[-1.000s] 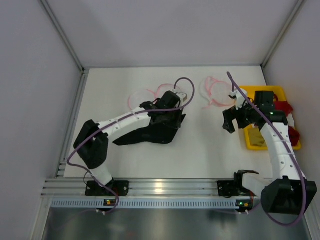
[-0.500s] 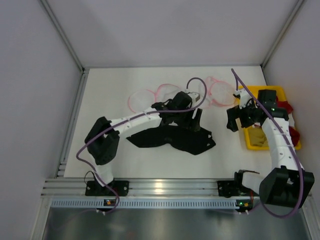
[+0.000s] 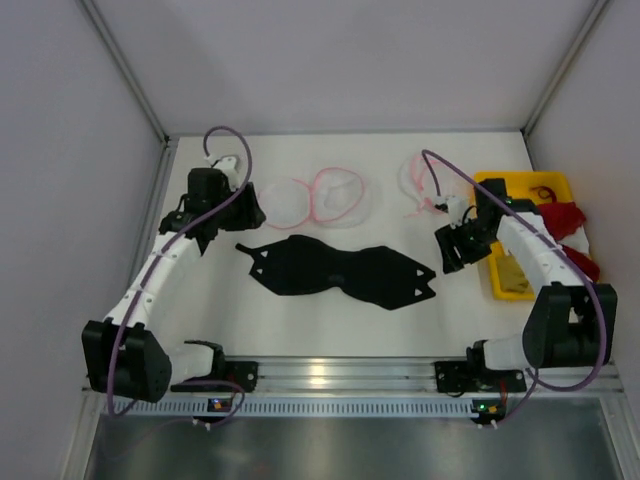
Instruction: Place the bra in the laundry bag and zip it closed
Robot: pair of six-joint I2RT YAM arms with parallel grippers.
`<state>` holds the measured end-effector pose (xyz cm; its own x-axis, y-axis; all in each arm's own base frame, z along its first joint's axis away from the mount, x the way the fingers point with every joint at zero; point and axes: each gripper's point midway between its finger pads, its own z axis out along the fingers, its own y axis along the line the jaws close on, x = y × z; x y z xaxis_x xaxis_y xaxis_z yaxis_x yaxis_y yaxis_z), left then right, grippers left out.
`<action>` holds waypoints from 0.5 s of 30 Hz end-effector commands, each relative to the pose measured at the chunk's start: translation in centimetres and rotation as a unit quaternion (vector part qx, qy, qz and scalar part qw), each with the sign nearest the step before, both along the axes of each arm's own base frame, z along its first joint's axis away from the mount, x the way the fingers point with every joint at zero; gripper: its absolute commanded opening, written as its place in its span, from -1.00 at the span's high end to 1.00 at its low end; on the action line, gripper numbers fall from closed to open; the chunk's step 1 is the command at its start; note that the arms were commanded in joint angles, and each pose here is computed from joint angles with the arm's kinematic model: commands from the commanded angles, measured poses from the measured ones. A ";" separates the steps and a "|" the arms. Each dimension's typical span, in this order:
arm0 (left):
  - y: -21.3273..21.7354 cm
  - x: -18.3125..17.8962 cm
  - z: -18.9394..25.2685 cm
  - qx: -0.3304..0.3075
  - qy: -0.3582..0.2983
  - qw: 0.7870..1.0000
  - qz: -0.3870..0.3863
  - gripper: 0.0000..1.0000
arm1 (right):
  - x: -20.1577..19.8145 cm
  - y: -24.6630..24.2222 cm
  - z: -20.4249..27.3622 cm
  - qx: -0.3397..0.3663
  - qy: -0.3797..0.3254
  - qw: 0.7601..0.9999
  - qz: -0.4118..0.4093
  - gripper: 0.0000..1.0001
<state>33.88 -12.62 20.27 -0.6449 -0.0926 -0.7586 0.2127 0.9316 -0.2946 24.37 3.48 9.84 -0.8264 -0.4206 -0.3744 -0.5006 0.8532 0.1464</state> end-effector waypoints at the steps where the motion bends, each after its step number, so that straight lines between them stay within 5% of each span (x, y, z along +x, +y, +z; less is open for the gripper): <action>1: 4.3 -2.0 -2.4 0.008 0.041 0.999 0.017 -0.13 | 0.0 2.1 -1.2 -0.030 0.025 0.999 0.018 -0.18; 15: 7.3 -1.9 -3.4 -0.051 0.076 0.994 0.067 -0.20 | 2.6 5.4 -6.8 -0.132 0.003 0.989 0.064 -0.27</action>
<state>31.97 -4.62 16.25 -0.7305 -0.2431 -0.6382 0.0108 0.9303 -0.3667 25.13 9.23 3.84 -0.7683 -0.5997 -0.2238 -0.6220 0.7820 0.0399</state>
